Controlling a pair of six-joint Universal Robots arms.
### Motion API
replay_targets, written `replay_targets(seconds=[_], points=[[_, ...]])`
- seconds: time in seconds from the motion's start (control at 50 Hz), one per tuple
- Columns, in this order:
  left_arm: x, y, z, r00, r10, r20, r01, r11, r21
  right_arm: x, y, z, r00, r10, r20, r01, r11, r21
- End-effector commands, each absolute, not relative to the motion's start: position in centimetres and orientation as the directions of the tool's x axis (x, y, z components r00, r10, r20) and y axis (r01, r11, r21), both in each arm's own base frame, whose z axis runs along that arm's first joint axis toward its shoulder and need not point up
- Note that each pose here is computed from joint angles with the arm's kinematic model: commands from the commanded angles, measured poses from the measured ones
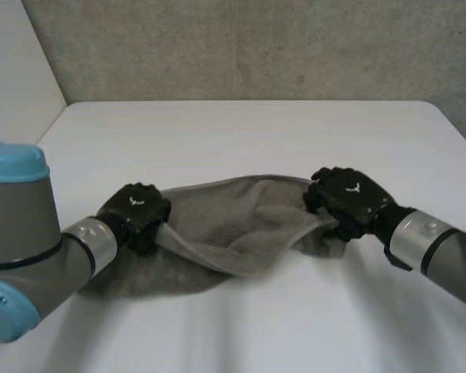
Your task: Fold the towel.
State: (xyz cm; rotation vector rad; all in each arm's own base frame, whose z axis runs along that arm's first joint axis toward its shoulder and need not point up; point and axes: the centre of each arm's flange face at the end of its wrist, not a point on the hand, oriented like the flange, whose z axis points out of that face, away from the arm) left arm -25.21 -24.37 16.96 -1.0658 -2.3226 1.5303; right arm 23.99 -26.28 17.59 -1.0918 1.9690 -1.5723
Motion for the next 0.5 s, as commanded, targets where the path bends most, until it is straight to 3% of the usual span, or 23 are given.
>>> replay_targets(seconds=[0.02,0.5], points=[[-24.2,-24.2,16.3,-0.755,0.618,-0.220,0.462,0.262,-0.847,24.2,-27.2,15.3,-0.602,-0.768,0.218,-0.359,0.017,-0.933],[-21.8,-25.2,18.4,-0.821,0.533,-0.204,0.397,0.275,-0.876,24.5,-31.3,12.3,-0.671,-0.684,0.285,-0.363,-0.032,-0.931]])
